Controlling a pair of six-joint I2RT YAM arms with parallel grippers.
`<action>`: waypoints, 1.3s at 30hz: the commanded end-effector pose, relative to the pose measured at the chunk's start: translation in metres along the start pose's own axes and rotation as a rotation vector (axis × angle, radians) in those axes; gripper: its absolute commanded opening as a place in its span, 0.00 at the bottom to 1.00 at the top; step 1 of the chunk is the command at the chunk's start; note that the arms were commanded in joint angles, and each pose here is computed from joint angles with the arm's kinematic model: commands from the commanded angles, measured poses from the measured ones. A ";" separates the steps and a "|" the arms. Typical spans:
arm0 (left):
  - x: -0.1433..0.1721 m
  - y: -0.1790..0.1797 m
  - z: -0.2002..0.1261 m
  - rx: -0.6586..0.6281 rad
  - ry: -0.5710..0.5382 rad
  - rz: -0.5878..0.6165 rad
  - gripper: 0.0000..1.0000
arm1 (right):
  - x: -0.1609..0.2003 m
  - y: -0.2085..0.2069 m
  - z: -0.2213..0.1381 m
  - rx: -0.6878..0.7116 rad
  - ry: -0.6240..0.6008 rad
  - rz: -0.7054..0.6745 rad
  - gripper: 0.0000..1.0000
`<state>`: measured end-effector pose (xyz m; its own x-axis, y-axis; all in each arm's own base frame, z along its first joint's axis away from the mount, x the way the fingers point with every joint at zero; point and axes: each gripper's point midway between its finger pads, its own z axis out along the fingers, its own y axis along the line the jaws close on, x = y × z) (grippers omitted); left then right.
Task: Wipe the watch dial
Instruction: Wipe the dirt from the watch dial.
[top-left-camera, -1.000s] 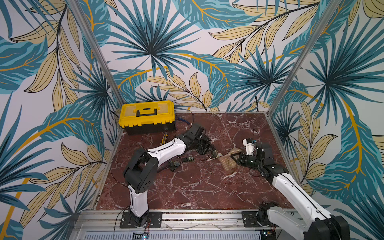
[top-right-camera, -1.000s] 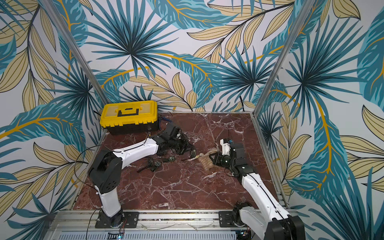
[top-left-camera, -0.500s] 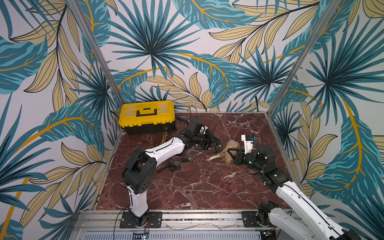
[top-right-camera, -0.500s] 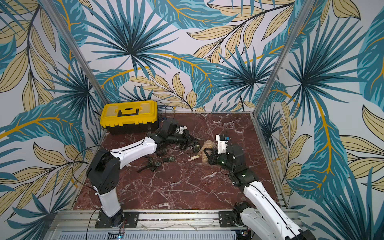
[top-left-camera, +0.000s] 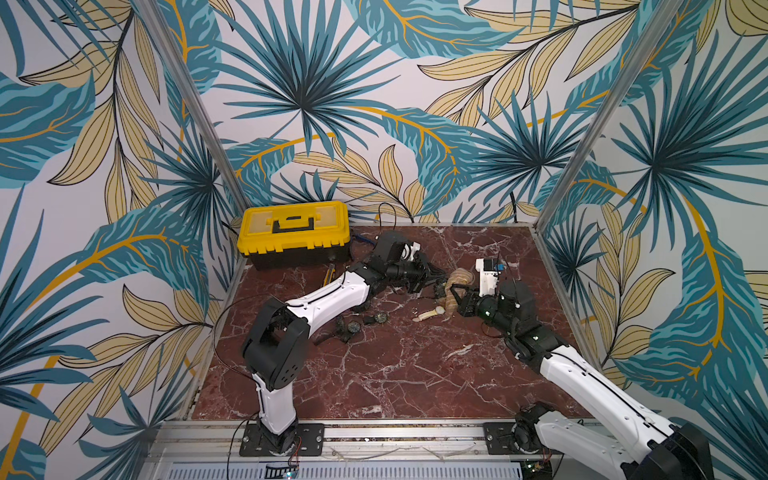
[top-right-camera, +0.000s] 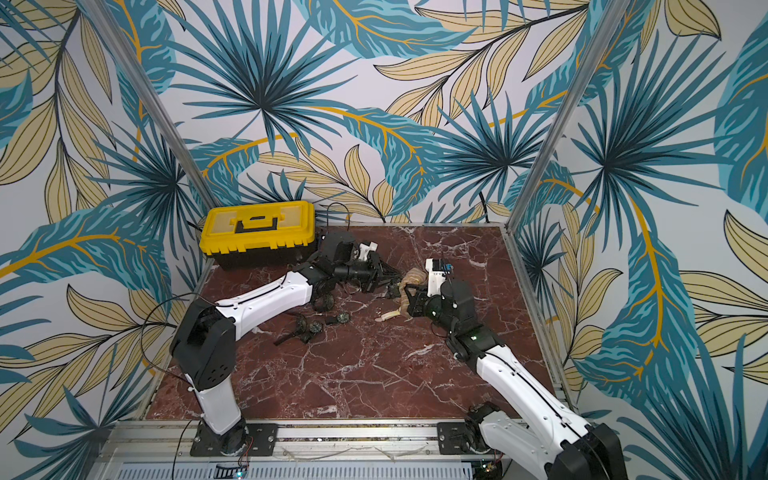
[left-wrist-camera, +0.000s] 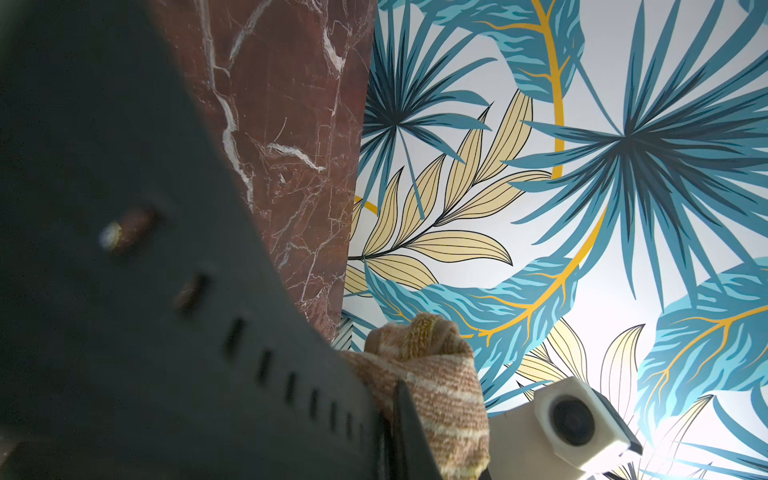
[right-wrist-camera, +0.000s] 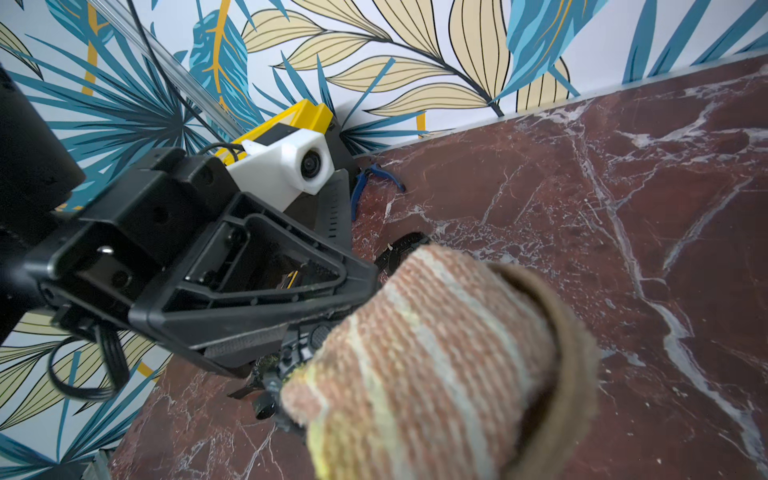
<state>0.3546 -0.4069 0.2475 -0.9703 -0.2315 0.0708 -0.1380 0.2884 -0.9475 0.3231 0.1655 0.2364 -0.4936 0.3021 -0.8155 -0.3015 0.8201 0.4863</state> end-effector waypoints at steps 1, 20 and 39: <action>0.020 -0.055 -0.003 0.119 0.050 0.090 0.00 | -0.015 0.009 0.006 0.006 -0.039 -0.026 0.07; 0.035 -0.030 0.024 0.067 0.080 0.076 0.00 | -0.040 0.086 0.042 -0.290 -0.067 0.093 0.08; 0.000 -0.061 -0.012 0.130 -0.006 0.112 0.00 | 0.072 0.059 0.059 -0.194 0.523 0.071 0.03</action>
<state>0.4021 -0.3762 0.2217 -0.9129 -0.4062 0.0411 -0.2012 0.3601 -0.9109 0.3651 0.2191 0.2131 -0.7042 0.2540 -0.6630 -0.2675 0.7700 0.5792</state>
